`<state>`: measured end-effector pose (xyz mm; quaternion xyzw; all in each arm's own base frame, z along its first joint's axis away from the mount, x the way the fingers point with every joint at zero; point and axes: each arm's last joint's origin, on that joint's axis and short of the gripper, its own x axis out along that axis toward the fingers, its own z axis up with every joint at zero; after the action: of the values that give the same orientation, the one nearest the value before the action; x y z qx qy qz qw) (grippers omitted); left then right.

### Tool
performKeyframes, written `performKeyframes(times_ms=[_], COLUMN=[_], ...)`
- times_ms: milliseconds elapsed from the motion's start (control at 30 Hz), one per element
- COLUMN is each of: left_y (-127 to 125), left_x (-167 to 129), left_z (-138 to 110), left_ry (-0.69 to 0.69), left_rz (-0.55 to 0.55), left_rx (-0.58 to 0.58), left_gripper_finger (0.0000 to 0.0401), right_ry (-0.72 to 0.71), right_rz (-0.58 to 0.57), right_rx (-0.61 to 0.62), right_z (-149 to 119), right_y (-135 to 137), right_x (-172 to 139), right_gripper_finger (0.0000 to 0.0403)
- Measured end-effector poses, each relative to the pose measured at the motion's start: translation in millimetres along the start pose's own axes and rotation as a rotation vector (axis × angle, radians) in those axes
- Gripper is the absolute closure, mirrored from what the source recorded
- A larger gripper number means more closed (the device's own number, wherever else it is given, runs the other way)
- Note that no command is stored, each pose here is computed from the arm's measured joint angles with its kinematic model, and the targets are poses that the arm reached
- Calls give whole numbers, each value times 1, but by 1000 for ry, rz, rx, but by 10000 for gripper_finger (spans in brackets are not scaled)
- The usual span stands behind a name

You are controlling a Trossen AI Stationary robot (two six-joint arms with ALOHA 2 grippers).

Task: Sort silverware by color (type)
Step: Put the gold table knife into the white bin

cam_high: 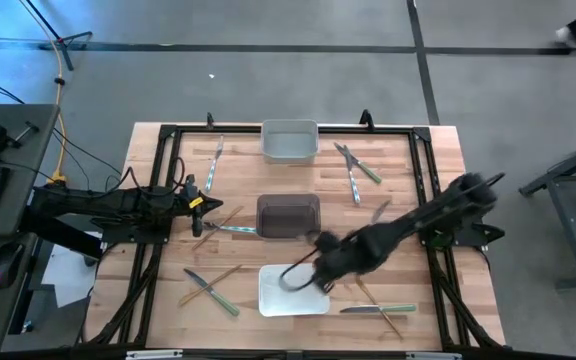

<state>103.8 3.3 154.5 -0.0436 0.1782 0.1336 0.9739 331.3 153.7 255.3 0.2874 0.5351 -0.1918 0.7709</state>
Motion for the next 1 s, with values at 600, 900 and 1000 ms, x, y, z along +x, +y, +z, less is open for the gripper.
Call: performKeyframes(times_ms=[600,900,1000], left_y=[0,0,0], left_x=[0,1,1], left_z=[0,-1,-1], left_ry=[5,13,20], left_rz=[0,1,1], left_rx=[4,34,46], left_gripper_finger=[401,401,401], right_ry=[245,243,220], right_rz=[-94,-137,-151], right_rx=[-158,-169,-183], right_z=[26,28,28], right_y=[86,83,83], right_x=[64,80,80], right_gripper_finger=[399,397,388])
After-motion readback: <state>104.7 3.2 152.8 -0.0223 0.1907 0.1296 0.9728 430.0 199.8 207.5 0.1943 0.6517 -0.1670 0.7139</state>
